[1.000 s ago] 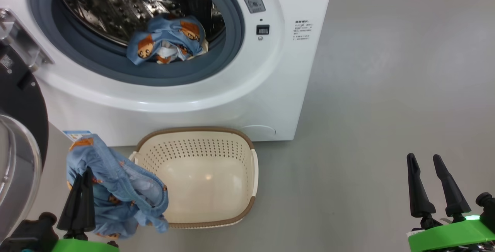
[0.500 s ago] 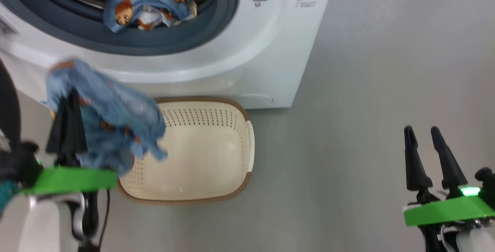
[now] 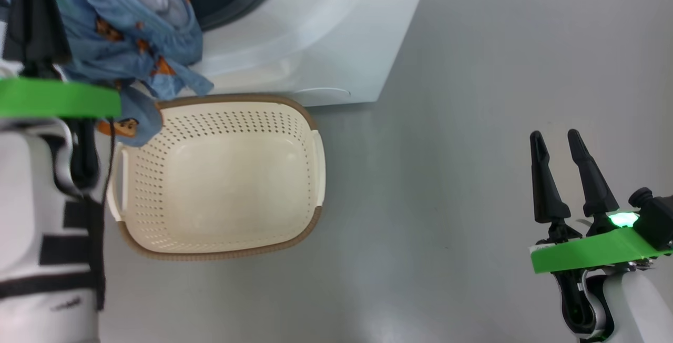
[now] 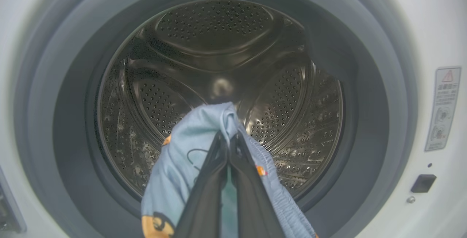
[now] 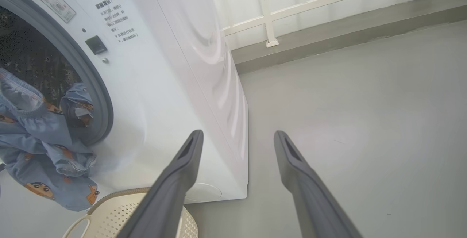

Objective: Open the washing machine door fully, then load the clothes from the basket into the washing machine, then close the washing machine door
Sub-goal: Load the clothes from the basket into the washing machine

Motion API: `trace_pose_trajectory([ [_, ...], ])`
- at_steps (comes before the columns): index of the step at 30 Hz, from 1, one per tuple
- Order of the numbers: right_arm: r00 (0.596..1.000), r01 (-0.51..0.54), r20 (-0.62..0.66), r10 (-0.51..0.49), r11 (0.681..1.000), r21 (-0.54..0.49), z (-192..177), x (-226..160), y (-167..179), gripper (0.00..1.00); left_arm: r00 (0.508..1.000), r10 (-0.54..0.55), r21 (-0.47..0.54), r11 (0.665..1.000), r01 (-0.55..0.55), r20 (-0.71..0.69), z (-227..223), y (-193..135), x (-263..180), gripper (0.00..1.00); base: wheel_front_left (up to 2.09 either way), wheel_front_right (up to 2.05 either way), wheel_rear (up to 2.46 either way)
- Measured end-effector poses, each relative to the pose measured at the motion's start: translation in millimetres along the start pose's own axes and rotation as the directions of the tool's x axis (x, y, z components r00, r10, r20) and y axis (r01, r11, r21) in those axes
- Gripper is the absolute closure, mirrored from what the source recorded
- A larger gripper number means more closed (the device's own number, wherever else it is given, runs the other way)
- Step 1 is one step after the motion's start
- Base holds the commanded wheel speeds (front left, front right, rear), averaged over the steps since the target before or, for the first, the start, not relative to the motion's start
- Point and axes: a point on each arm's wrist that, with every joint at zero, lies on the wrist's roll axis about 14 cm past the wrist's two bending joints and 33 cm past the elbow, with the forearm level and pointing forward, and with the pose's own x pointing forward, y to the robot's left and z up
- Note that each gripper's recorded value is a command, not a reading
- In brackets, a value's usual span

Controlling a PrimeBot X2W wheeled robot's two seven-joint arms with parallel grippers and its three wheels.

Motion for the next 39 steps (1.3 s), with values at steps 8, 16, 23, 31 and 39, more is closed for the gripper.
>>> trace_pose_trajectory([
  [8,0.999,0.039,-0.013,-0.039,0.999,0.006,-8,3,-11,0.00,0.996,-0.031,-0.026,0.999,0.028,-0.087,-34,-9,45,1.00,0.00,0.00,0.00],
  [16,0.997,0.083,0.006,-0.083,0.997,0.007,-3,4,-22,0.00,0.984,-0.004,-0.035,0.999,-0.002,-0.179,-66,0,75,1.00,0.00,0.00,0.00],
  [23,0.991,0.134,-0.002,-0.134,0.991,0.002,-5,-5,-35,0.00,0.964,0.015,-0.062,0.998,-0.033,-0.267,-101,4,88,1.00,0.00,0.00,0.00],
  [31,0.985,0.172,-0.022,-0.172,0.985,-0.009,-11,-11,-46,0.00,0.944,0.004,-0.025,1.000,-0.013,-0.331,-130,4,101,1.00,0.00,0.00,0.00],
  [39,0.982,0.185,-0.018,-0.185,0.983,-0.016,-12,-7,-51,0.00,0.989,-0.060,-0.042,0.998,0.055,-0.135,-80,-11,146,1.00,0.00,0.00,0.00],
])
